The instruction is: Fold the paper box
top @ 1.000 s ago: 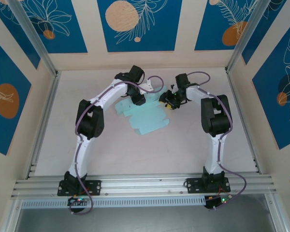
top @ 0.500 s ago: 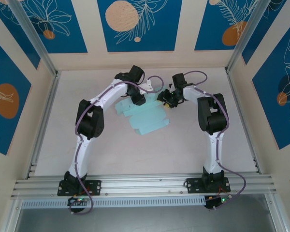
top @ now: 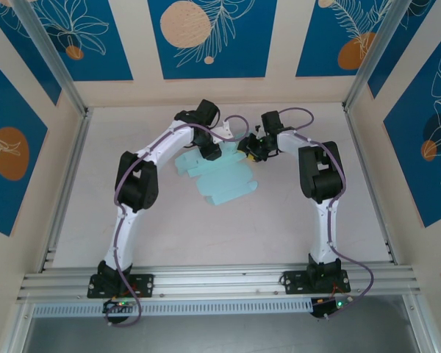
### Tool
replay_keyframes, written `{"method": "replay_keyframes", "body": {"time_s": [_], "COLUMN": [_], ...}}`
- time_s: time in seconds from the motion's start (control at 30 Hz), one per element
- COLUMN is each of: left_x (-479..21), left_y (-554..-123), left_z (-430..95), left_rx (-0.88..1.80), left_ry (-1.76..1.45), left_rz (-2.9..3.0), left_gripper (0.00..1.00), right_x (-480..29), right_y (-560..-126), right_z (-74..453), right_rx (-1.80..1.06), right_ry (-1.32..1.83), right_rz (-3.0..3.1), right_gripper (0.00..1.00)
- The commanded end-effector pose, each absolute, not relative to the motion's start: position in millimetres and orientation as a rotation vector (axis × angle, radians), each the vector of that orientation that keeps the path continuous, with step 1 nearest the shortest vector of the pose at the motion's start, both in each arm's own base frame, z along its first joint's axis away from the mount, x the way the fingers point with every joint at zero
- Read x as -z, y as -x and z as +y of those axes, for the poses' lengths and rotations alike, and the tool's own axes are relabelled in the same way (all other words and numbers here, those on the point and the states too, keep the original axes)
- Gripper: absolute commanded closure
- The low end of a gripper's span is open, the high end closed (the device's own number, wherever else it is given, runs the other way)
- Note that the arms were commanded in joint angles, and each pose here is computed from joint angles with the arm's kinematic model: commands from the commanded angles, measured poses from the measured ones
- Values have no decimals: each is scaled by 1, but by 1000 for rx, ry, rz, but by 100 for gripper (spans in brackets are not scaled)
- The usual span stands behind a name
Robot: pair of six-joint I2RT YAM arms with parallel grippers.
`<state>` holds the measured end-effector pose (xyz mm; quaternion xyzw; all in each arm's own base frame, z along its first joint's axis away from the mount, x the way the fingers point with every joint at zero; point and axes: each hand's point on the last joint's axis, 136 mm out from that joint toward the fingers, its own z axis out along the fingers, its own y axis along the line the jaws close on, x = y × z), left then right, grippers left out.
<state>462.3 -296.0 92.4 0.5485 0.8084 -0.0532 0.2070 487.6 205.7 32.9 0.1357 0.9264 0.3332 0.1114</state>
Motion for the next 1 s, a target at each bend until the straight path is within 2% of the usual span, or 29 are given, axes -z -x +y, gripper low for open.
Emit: {"method": "replay_keyframes", "body": {"time_s": [0.0, 0.47, 0.83, 0.97], "left_x": [-89, -88, -89, -89], "left_y": [-454, -454, -454, -454], "left_z": [-290, -290, -291, -291], "left_rx": [126, 126, 126, 123], "left_ry": [-1561, -1557, -1548, -1548], "left_rz": [2274, 2279, 2280, 2280], "left_gripper": [59, 59, 59, 59], "right_x": [-38, -76, -95, -89], "right_y": [-487, -485, -477, -474], "right_z": [212, 232, 239, 238], "right_rx": [-1069, -1368, -1402, -1375], "right_ry": [-396, -369, -329, -359], "right_rz": [2691, 2539, 2504, 2540], "right_gripper": [57, 62, 64, 69]}}
